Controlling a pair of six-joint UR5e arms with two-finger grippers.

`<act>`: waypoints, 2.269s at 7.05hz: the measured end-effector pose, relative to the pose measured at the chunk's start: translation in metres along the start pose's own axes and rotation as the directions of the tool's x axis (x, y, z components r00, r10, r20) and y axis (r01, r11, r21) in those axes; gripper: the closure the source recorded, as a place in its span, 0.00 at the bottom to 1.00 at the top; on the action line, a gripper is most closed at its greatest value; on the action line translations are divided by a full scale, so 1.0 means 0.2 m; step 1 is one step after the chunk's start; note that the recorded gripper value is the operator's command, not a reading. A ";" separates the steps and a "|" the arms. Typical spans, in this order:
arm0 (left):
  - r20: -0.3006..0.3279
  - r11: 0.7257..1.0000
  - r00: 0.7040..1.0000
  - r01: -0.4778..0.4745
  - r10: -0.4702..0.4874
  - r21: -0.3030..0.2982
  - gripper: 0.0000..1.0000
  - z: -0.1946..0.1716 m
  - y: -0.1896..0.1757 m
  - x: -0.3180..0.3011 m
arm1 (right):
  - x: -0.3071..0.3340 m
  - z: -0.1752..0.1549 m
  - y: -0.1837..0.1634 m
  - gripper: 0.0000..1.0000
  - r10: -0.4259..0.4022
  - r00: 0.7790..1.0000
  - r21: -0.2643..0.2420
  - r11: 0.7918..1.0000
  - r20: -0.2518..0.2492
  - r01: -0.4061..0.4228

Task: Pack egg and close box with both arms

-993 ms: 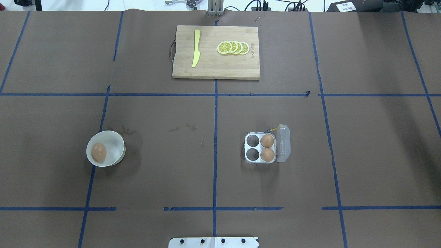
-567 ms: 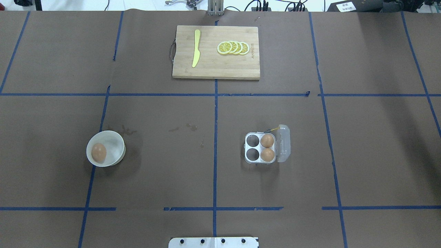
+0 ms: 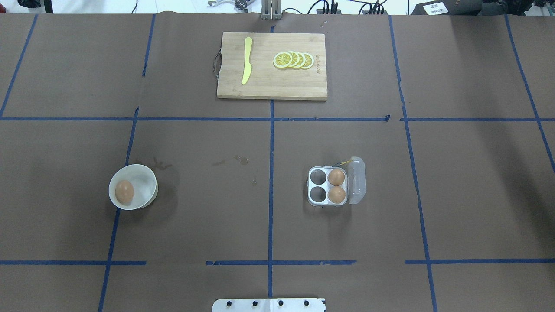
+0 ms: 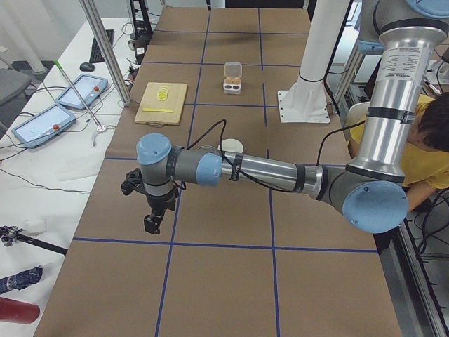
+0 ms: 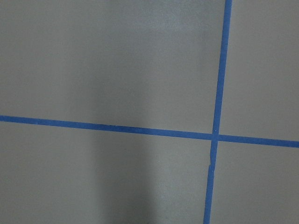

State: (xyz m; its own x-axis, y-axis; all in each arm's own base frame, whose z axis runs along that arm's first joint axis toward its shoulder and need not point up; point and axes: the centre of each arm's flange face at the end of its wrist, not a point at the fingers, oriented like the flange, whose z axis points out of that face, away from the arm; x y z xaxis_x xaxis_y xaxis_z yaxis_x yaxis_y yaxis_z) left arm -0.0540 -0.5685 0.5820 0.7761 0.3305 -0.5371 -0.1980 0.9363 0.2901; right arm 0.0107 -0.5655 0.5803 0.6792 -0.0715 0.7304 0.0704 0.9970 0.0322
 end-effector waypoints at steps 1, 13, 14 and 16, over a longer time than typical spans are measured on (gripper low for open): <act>-0.021 0.999 0.999 -0.042 0.042 0.023 0.00 0.04 -0.04 0.09 | -0.01 0.01 0.00 0.00 -0.003 1.000 -0.003 1.000 0.001 0.003; 0.027 0.924 0.930 0.368 -0.367 -0.108 0.10 0.40 -0.04 2.63 | -0.19 0.18 0.01 0.00 -0.072 0.997 -0.063 0.995 0.036 0.074; 0.052 0.923 0.930 0.368 -0.364 -0.110 0.14 0.42 -0.03 2.65 | -0.20 0.19 0.01 0.00 -0.072 0.997 -0.069 0.995 0.036 0.074; 0.075 0.922 0.929 0.369 -0.363 -0.119 0.22 0.46 -0.03 2.65 | -0.20 0.20 0.01 0.00 -0.071 0.997 -0.072 0.995 0.035 0.073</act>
State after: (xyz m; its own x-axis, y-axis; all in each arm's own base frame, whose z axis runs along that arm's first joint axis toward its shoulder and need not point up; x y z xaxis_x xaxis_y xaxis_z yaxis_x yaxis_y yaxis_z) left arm 0.4134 -0.4096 0.3690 0.8375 -0.0414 -0.5448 0.0331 0.9991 -0.0250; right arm -0.0455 -0.5595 0.5795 0.6464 -0.1409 0.7499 0.1725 0.9843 0.0362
